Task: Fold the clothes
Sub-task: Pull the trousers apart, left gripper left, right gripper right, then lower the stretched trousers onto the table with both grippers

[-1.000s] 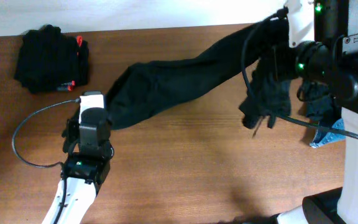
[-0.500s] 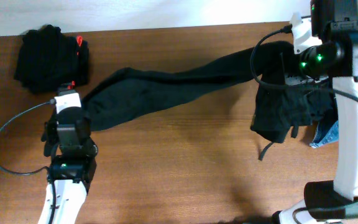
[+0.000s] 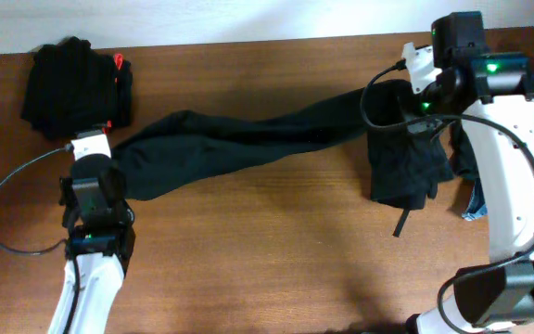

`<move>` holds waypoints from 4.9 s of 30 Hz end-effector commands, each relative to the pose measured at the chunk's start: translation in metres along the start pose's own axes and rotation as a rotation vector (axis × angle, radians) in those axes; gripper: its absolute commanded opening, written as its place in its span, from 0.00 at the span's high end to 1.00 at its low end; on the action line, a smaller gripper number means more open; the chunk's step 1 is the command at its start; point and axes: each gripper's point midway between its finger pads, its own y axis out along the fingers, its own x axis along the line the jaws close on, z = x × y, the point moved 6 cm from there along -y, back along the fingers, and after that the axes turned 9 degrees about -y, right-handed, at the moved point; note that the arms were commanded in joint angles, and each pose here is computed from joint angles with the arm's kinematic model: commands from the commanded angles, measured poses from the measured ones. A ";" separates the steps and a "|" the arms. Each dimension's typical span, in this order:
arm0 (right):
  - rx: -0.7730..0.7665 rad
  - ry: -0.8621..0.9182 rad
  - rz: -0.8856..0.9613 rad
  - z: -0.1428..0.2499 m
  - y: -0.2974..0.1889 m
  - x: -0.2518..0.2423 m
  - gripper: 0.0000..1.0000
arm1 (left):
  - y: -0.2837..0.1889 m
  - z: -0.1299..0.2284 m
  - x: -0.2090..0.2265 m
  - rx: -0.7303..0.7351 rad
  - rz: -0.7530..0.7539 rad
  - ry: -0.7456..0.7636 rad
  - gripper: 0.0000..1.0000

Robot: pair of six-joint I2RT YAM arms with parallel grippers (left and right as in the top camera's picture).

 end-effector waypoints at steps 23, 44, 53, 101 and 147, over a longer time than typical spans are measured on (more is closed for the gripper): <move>-0.185 -0.162 0.040 -0.024 0.014 -0.046 0.96 | 0.029 0.013 0.028 0.050 -0.040 -0.051 1.00; -0.012 -0.056 -0.123 -0.004 0.060 -0.031 0.74 | 0.050 0.052 0.010 0.197 0.014 0.010 1.00; 0.006 -0.047 -0.134 0.000 0.058 -0.029 0.04 | 0.051 0.050 0.014 0.189 -0.021 0.009 1.00; -0.111 0.038 0.036 0.006 0.059 -0.084 0.96 | 0.054 0.029 0.026 0.078 -0.098 -0.046 1.00; -0.144 0.226 -0.055 0.033 -0.041 -0.049 0.96 | -0.050 0.007 0.074 0.056 -0.068 -0.388 1.00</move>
